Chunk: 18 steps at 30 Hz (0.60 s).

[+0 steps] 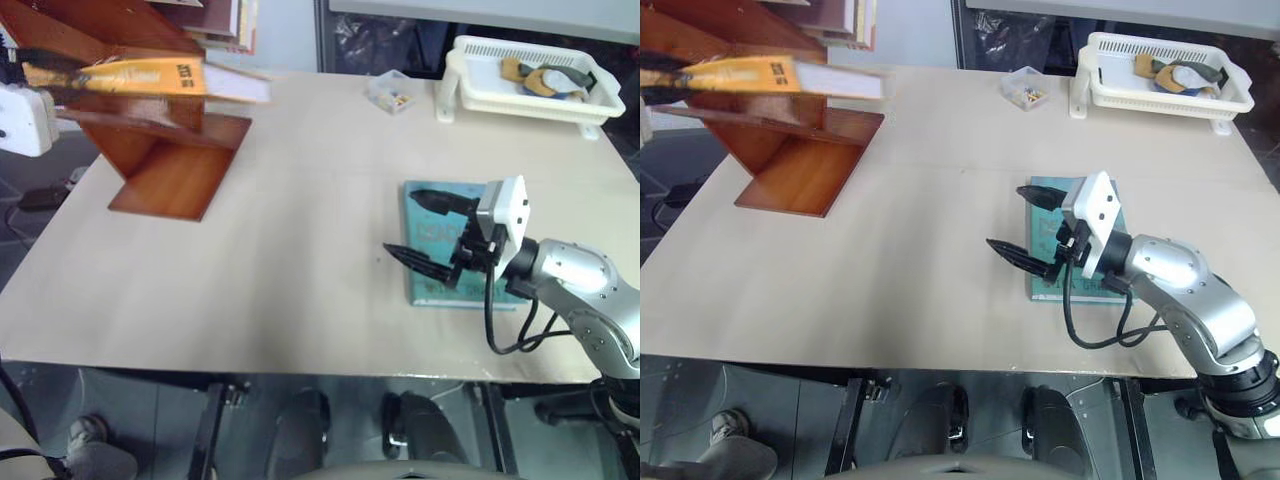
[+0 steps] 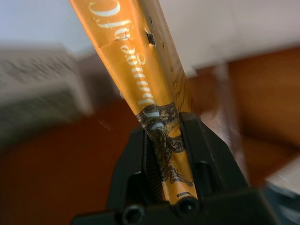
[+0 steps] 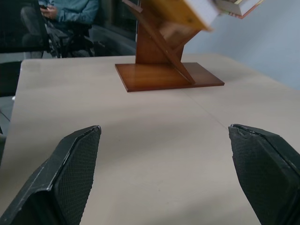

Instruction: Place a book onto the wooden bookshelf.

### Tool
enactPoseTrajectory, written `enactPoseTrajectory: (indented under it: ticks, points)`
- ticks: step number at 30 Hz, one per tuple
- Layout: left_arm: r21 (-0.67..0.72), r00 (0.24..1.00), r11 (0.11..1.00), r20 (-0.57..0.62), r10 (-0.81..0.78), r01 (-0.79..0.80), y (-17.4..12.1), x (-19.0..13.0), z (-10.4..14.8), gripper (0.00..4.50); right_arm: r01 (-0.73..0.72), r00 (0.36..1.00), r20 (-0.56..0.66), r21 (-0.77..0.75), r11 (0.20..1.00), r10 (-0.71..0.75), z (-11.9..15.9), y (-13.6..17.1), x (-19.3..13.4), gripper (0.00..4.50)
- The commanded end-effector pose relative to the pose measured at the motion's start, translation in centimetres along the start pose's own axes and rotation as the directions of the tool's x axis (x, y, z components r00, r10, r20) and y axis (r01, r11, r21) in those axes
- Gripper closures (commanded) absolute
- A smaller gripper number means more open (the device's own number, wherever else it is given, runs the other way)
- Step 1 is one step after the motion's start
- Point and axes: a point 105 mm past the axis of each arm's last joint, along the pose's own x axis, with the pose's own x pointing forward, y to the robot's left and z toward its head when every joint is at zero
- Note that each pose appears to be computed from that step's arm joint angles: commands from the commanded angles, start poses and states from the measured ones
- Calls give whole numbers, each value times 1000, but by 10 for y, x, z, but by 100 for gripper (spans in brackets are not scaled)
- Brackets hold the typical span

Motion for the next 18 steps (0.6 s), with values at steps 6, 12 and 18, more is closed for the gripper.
enactPoseTrajectory:
  ticks: [6,12,18]
  points:
    - [-47,975,996,-210,69,-81,-10,9,-43,407,-24,998,63,-57,998,28,22,3,10,0]
    - [-54,960,993,-265,91,-109,-7,18,-50,407,-41,995,92,-56,998,46,29,6,15,0]
    - [-105,967,981,-215,139,-164,0,10,-46,149,-28,993,109,-74,997,36,33,4,19,0]
